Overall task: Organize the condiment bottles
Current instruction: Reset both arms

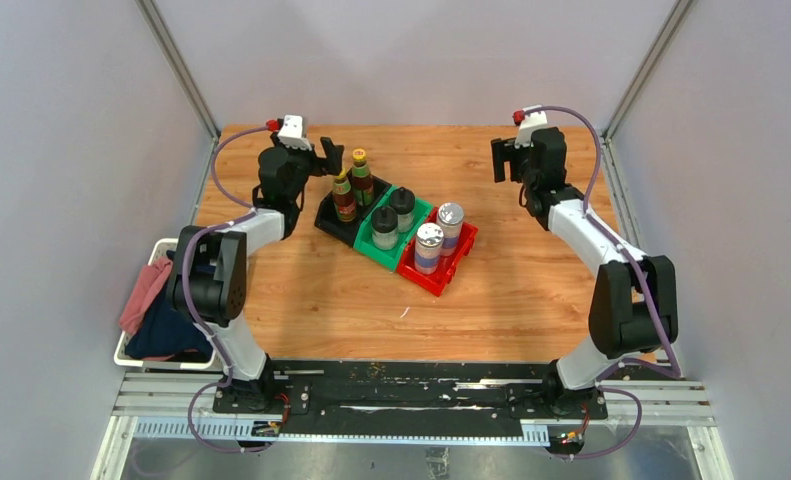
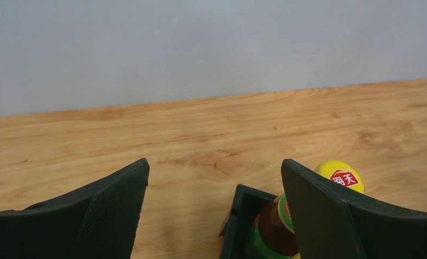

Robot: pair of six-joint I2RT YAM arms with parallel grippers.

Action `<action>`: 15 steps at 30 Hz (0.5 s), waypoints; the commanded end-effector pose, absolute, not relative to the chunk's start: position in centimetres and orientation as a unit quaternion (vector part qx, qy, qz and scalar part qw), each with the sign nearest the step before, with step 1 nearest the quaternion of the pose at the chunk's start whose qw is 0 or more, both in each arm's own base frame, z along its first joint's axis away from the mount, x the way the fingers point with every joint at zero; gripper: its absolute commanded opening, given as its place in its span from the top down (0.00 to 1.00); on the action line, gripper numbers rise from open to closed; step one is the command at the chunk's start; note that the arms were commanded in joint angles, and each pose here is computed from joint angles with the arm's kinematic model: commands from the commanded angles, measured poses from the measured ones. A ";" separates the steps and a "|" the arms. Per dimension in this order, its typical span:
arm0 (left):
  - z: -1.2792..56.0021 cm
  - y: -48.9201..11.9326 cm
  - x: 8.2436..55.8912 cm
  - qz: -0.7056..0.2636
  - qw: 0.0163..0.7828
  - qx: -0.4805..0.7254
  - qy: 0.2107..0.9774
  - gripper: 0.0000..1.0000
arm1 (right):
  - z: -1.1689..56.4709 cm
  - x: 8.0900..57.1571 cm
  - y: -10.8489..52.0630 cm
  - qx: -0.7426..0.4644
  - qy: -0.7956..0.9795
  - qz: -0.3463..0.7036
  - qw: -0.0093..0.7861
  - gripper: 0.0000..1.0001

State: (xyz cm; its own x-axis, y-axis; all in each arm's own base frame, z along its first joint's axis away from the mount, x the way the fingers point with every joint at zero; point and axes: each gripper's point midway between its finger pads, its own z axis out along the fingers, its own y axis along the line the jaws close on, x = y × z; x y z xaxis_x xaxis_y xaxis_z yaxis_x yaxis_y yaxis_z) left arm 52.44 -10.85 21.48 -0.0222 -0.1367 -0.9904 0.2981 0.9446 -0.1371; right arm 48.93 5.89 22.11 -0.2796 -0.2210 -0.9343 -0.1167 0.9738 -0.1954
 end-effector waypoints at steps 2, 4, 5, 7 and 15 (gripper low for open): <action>22.2 -10.6 52.9 -0.133 0.728 0.083 0.668 0.04 | 20.9 49.7 4.8 -0.079 0.792 -0.063 0.602 0.06; 22.1 -10.5 53.1 -0.127 0.728 0.088 0.668 0.04 | 20.6 49.9 4.9 -0.080 0.794 -0.063 0.599 0.06; 22.1 -10.4 53.2 -0.125 0.730 0.088 0.667 0.04 | 20.4 50.0 4.9 -0.081 0.795 -0.062 0.598 0.06; 22.2 -10.2 53.3 -0.123 0.732 0.086 0.664 0.04 | 20.3 50.1 5.0 -0.084 0.796 -0.060 0.597 0.06; 24.8 -9.2 53.0 -0.141 0.746 0.071 0.647 0.04 | 19.7 50.5 5.2 -0.087 0.800 -0.058 0.591 0.06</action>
State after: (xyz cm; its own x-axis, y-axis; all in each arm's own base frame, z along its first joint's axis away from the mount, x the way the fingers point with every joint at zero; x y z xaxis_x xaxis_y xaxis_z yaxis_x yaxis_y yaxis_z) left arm 53.07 -9.91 22.21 0.0604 -0.0978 -0.9934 0.2967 0.9520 -0.0756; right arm 49.93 5.60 19.33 -0.3005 -0.2226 -0.9275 -0.0947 0.9746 -0.2032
